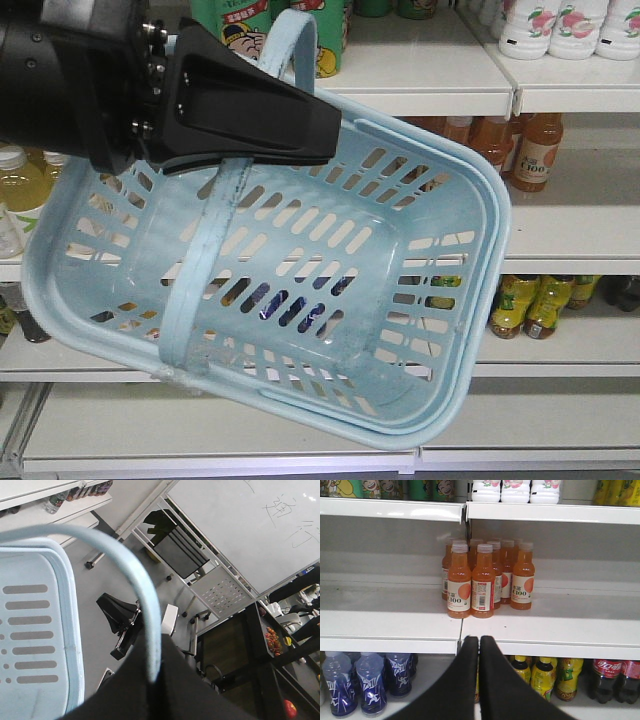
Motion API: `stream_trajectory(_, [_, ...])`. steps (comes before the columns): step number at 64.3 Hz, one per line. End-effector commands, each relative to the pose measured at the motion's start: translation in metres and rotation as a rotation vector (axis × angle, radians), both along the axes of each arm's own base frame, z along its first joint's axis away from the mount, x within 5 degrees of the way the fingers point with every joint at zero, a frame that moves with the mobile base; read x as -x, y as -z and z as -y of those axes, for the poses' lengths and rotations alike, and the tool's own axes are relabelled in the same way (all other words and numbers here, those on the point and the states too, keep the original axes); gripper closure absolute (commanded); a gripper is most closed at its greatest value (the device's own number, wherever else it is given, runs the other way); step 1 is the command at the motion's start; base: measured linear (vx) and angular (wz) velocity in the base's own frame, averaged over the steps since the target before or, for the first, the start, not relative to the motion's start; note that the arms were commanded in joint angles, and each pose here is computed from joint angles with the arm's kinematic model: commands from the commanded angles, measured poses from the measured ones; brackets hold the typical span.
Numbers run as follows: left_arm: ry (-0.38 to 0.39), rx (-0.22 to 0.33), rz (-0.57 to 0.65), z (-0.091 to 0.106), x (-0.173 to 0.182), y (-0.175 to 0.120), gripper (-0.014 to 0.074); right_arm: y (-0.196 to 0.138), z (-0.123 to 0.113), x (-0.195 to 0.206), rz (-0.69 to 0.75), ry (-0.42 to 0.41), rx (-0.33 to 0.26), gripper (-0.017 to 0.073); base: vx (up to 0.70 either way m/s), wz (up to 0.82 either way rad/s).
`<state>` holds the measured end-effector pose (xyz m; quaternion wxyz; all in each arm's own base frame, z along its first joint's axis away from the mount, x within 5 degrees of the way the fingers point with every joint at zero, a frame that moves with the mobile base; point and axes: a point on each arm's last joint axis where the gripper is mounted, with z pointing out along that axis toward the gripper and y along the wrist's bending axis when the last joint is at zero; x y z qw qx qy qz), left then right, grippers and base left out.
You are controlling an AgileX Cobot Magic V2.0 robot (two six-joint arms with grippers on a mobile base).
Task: Place coke in basket with both arms
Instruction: 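Hold the basket up with the left gripper while the base turns away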
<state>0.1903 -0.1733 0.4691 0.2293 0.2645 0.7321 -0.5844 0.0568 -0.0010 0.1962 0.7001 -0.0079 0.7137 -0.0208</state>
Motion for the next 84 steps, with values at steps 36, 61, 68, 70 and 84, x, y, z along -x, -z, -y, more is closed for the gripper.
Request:
stream_trajectory(36, [-0.001,0.110,0.029,-0.0025,0.0107,-0.0215,0.0600,-0.0043,0.0001,0.0007,0.075,0.003,0.016,0.0564,-0.05,-0.34])
stream_trajectory(61, [-0.001,0.110,0.029,-0.0025,0.0107,-0.0215,0.0600,-0.0043,0.0001,0.0007,0.075,0.003,0.016,0.0564,-0.08,-0.67])
stream_trajectory(68, [-0.003,0.111,0.030,-0.0025,0.0106,-0.0216,0.0600,-0.0043,0.0001,0.0007,0.075,0.003,0.016,0.0564,-0.11,-0.69])
stream_trajectory(70, [-0.002,0.111,0.030,-0.0025,0.0106,-0.0216,0.0600,-0.0044,0.0001,0.0007,0.076,0.003,0.016,0.0564,-0.11,-0.68])
stream_trajectory(84, [-0.002,0.110,0.029,-0.0025,0.0106,-0.0215,0.0600,-0.0044,0.0001,0.0007,0.076,0.003,0.016,0.0564,-0.12,-0.64])
